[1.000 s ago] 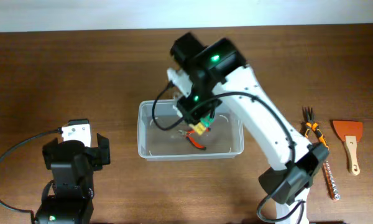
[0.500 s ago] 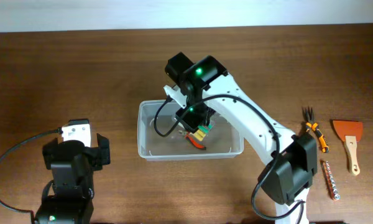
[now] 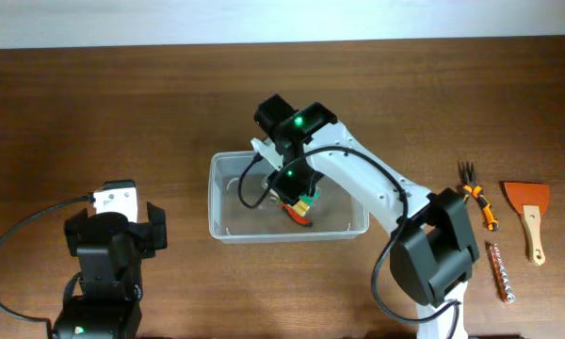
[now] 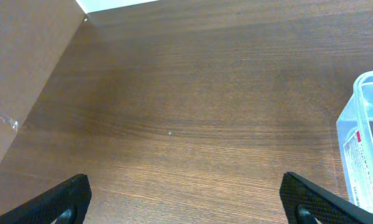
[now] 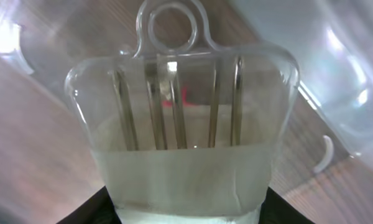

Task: Pack container
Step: 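Lower the box into the container and release it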

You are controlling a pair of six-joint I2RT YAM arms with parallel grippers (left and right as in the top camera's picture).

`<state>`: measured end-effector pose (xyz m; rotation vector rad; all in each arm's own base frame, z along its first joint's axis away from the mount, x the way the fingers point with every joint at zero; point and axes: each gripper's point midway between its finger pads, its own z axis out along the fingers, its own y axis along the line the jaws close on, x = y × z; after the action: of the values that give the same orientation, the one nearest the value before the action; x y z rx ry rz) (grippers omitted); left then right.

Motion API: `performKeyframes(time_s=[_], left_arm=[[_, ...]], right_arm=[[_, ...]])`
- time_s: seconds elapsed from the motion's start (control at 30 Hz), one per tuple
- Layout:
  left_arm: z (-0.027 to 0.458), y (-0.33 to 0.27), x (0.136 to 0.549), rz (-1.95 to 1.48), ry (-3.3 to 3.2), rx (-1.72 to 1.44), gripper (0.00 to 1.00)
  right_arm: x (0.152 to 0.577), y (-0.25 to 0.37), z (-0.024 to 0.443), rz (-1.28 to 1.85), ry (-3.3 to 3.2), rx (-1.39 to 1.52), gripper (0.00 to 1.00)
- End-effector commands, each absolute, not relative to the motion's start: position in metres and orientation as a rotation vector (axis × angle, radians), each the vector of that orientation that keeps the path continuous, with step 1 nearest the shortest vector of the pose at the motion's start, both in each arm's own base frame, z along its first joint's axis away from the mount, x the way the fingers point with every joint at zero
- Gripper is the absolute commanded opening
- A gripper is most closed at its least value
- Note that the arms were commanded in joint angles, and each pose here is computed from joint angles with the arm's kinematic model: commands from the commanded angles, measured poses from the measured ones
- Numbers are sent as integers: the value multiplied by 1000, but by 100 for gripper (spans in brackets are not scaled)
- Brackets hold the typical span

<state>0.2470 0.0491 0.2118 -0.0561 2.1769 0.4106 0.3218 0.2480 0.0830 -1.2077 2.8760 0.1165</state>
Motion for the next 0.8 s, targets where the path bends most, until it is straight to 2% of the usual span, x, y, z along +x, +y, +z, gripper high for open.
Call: performKeyframes(time_s=[0.0,0.07,0.33,0.43,0.73,0.77], left_arm=[[221,49,248,422,2158,-43,99],[221,49,248,422,2158,-43,99],[221,49,248,422,2158,-43,99],[221,49,248,422,2158,-42,99],[221,49,248,422,2158,-43,99],[221,49,248,422,2158,-43,99]], right_arm=[[322,241,73,91,2890,-1216,52],[322,241,71,91,2889,-1215,62],[323,242,71,93,2886,-1212,63],[326,244,75,97,2891,-1169,71],[329,251,91,141,2877,-1153,84],[329,252,96,148,2878,-1143,89]])
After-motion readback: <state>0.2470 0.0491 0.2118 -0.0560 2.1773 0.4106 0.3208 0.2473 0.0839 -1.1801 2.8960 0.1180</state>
